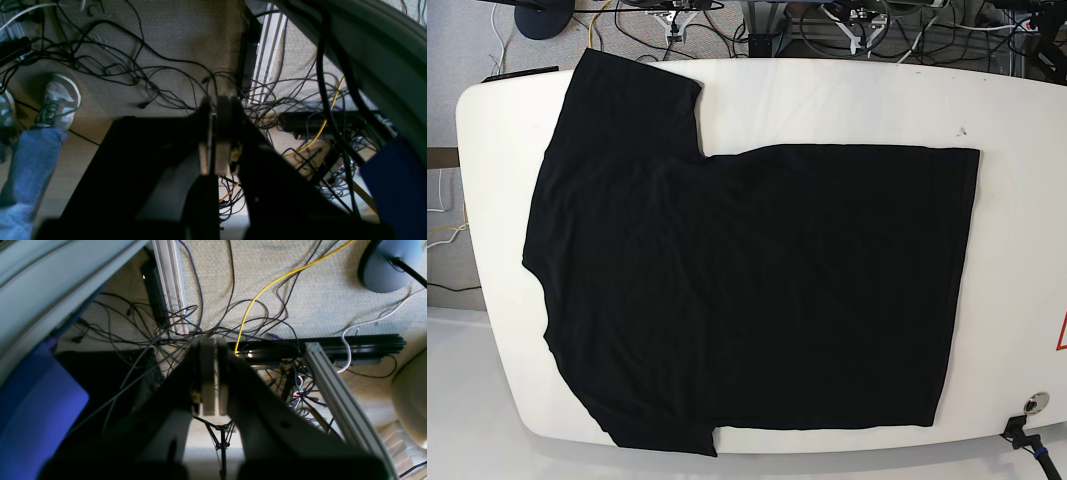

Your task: Fold the T-shirt properly

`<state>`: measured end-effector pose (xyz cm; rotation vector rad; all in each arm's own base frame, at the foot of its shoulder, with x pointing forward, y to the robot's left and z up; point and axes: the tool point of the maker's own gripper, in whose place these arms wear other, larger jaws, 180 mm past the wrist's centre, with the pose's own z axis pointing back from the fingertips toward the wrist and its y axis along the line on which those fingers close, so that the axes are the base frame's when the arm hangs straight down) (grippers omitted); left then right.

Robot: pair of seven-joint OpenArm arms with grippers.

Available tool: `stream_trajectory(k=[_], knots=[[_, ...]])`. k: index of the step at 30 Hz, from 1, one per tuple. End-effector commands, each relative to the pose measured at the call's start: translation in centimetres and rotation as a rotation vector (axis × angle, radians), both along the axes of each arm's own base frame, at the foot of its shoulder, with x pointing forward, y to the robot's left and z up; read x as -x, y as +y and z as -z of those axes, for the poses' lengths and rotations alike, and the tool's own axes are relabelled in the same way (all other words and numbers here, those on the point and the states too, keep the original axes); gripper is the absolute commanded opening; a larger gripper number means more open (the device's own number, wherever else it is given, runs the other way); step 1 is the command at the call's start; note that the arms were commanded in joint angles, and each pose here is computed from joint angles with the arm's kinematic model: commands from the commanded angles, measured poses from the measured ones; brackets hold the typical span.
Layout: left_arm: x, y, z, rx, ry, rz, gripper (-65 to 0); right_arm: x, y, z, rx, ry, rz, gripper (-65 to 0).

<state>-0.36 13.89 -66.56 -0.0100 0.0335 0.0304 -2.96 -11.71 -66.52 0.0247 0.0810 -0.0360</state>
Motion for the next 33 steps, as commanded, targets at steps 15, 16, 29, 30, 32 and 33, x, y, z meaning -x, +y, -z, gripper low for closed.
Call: stream_trajectory(k=[15, 16, 29, 30, 32, 33], knots=[[-0.4, 0.0, 0.0, 0.003, -0.014, 0.005, -63.7, -0.3, -0.5, 0.0, -0.001, -0.019, 0.0, -64.3], [-0.2, 0.0, 0.0, -0.001, -0.011, 0.004, -63.8, -0.7, -0.4, 0.0, -0.001, -0.027, -0.003, -64.2], [0.2, 1.6, -0.1, -0.021, -0.024, 0.005, -65.0, 0.2, -1.9, 0.0, 0.015, -0.021, -0.007, -64.1], [-0.1, 2.2, -0.1, -0.028, -0.039, 0.004, -64.9, 0.7, -2.2, -0.1, 0.014, -0.012, -0.01, -64.2], [-0.5, 0.9, 0.0, -0.01, -0.032, -0.003, -65.0, -0.1, -1.2, 0.0, 0.0, -0.038, -0.003, -64.6], [-0.7, 0.8, 0.0, -0.005, -0.033, -0.005, -65.0, -0.2, -1.2, 0.0, 0.001, -0.04, -0.006, -64.8]])
